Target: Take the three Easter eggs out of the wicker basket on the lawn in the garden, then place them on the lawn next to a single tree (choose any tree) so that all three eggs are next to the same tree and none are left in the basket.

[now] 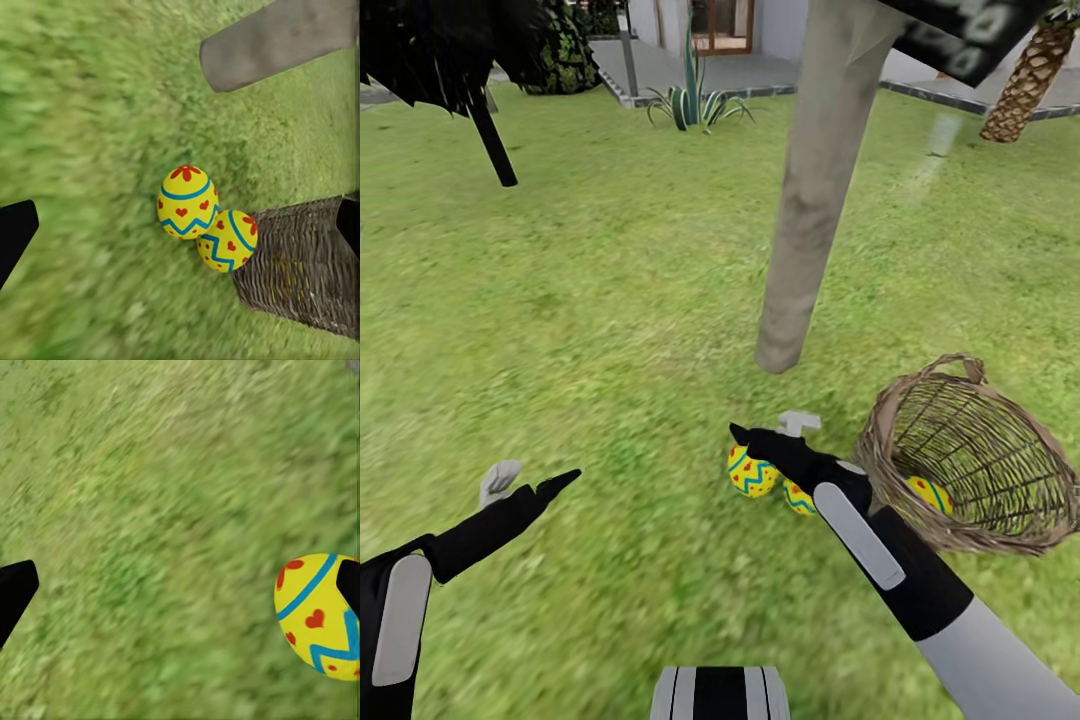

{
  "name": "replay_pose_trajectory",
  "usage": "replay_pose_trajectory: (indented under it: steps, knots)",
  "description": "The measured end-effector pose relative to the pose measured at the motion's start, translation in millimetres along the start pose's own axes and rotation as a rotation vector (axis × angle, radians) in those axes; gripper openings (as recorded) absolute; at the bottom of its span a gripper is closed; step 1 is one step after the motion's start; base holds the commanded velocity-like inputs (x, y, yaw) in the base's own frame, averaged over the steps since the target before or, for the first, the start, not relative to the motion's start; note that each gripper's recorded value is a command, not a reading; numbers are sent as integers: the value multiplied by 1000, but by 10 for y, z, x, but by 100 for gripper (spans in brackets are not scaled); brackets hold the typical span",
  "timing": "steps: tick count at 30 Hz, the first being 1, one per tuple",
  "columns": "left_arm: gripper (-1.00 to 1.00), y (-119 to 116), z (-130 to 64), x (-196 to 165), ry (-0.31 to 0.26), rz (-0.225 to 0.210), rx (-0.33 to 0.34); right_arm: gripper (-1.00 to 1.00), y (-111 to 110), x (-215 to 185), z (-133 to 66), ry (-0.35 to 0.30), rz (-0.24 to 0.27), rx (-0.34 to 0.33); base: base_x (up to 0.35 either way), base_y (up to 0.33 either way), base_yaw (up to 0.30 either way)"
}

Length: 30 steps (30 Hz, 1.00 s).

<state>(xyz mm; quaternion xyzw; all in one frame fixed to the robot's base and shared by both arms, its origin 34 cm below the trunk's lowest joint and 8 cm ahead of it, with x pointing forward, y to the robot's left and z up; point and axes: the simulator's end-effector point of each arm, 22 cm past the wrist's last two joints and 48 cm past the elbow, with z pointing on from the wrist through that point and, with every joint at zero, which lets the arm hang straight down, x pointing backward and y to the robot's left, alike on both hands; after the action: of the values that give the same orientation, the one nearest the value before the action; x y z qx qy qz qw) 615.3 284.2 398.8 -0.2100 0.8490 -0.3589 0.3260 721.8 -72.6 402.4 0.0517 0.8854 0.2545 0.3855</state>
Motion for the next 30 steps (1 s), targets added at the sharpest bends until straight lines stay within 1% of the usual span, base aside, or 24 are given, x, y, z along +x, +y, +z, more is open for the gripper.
replay_pose_trajectory:
  steps: [4, 7, 9, 12, 15, 25, 30]
  knots:
    - [100, -78, -42, -55, -13, 9, 11, 100, 85, -91, -67, -18, -10, -11, 0, 0, -204]
    - [100, -136, -75, -93, -21, 15, 19, 100, 150, -144, -110, -30, -23, -18, 0, 0, -85]
    - [100, -149, -83, -92, -21, 11, 23, 100, 178, -199, -136, -51, -56, -12, 0, 0, -22]
    - [100, -164, -104, -101, -22, 8, 27, 100, 269, -207, -170, -66, -126, -10, 0, 0, -7]
    - [100, -185, -127, -123, -26, 11, 30, 100, 348, -191, -191, -69, -157, -17, 0, 0, -1]
    - [100, -179, -130, -126, -26, 10, 29, 100, 402, -172, -190, -69, -164, -25, 0, 0, 0]
    - [100, -177, -148, -150, -34, 10, 27, 100, 463, -223, -219, -82, -163, -35, 0, 0, -140]
